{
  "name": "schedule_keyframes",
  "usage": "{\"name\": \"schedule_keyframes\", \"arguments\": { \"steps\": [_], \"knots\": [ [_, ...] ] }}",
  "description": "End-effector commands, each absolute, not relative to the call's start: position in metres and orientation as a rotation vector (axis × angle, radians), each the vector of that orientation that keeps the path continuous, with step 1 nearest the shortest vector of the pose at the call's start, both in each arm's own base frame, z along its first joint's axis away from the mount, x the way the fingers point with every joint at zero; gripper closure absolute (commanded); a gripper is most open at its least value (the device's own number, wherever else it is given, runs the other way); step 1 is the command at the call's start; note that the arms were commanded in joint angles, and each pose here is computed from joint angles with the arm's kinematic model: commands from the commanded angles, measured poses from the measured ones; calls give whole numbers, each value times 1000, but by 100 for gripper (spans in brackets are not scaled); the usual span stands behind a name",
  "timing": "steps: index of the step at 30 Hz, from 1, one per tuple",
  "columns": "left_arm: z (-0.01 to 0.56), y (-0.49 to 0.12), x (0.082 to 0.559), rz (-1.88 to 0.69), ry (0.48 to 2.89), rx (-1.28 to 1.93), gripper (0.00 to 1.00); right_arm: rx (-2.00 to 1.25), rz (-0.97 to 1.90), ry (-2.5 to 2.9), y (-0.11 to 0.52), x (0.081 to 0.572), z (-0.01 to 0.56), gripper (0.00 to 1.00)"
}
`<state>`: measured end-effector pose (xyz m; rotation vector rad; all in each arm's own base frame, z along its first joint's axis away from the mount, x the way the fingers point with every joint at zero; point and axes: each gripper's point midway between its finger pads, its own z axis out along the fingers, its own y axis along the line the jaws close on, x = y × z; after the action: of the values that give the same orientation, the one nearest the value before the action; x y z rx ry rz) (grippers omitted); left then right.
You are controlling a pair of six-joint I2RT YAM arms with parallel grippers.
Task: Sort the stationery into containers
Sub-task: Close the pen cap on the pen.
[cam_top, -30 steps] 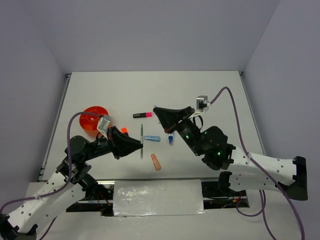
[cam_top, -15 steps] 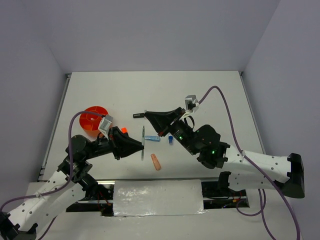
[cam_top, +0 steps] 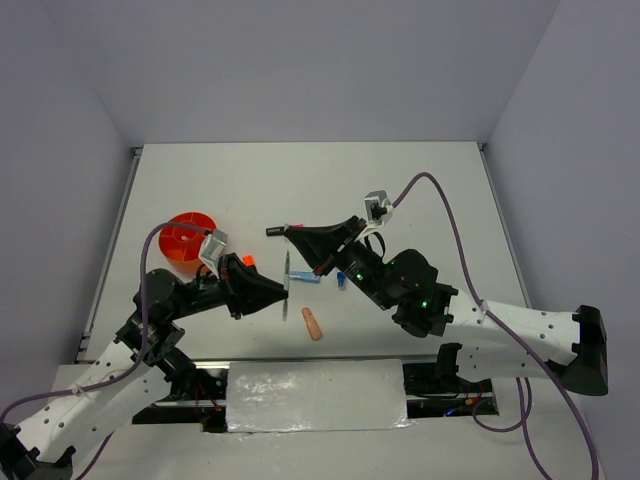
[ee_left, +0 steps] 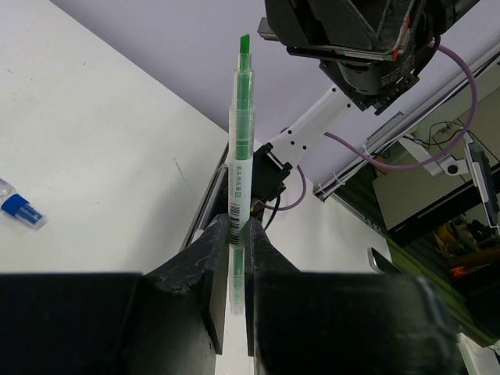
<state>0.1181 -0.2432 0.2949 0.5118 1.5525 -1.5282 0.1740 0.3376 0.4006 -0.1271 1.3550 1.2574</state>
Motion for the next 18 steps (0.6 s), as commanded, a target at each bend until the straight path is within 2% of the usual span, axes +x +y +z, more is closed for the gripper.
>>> {"name": "schedule_keyframes", "arguments": {
  "steps": [1,18],
  "knots": [
    [314,-241,119,-1495,1475,532,100,-122,1296,1328,338,170,408,97],
    [324,-239,118,-1473,1459,542,100,-103,1247,1376,333,175,382,97]
  ]
}}
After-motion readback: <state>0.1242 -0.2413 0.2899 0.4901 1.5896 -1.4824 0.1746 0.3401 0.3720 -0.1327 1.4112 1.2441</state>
